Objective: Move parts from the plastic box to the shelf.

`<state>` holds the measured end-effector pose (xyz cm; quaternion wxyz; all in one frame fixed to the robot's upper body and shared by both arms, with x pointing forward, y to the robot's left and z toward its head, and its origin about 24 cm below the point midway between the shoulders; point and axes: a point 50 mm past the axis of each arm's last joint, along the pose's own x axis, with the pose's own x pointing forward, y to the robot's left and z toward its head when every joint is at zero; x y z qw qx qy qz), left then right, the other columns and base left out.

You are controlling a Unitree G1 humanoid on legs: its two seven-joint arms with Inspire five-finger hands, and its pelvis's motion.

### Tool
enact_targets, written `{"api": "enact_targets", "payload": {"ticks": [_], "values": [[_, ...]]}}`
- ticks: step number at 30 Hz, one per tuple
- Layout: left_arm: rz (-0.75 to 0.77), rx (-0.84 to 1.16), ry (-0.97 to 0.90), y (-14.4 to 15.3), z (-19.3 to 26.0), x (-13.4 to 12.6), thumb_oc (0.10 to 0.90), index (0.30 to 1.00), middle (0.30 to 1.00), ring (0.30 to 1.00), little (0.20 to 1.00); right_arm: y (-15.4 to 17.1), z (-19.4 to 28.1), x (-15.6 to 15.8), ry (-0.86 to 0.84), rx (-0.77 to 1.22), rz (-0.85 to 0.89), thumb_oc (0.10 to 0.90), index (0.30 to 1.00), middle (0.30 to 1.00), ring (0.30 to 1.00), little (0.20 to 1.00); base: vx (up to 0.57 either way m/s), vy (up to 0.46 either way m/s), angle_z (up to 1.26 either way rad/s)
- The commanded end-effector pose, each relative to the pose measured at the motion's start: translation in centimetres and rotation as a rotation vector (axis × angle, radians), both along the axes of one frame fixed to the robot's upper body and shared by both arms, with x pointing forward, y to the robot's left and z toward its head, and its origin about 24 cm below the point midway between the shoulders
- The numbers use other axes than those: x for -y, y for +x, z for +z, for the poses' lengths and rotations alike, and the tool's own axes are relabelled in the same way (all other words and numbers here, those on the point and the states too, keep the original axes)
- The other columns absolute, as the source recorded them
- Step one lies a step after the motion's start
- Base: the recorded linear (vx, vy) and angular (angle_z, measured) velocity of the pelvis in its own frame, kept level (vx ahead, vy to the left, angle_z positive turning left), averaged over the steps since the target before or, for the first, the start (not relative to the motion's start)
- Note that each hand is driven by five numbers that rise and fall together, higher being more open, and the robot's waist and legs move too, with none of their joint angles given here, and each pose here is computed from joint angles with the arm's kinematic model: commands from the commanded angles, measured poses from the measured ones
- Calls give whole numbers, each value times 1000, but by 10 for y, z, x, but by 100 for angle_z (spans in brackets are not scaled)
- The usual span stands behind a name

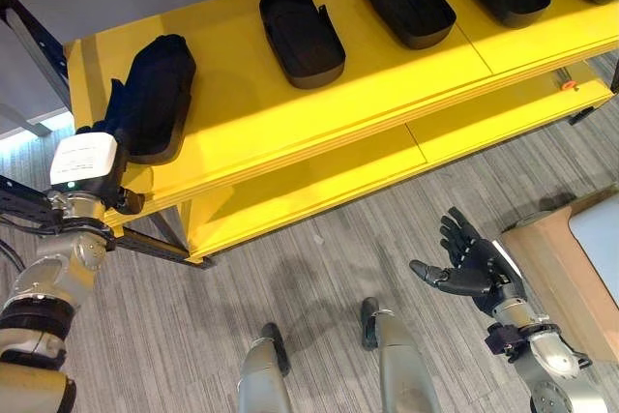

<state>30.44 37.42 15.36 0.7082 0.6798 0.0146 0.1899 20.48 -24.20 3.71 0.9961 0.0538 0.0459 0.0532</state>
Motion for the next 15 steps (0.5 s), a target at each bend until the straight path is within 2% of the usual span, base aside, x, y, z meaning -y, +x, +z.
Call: {"api": "enact_targets", "payload": {"ticks": [1,15], "values": [[63,200,-15,0,53,-15,900,1000,1000,1000,1000,6,40,-5,14,193,62,900,1000,1000,1000,1000,0,0,0],[-14,298,48,6,95,-3,900,1000,1000,1000,1000,5,36,-5,12,175,66,900,1000,1000,1000,1000,0,0,0]]}}
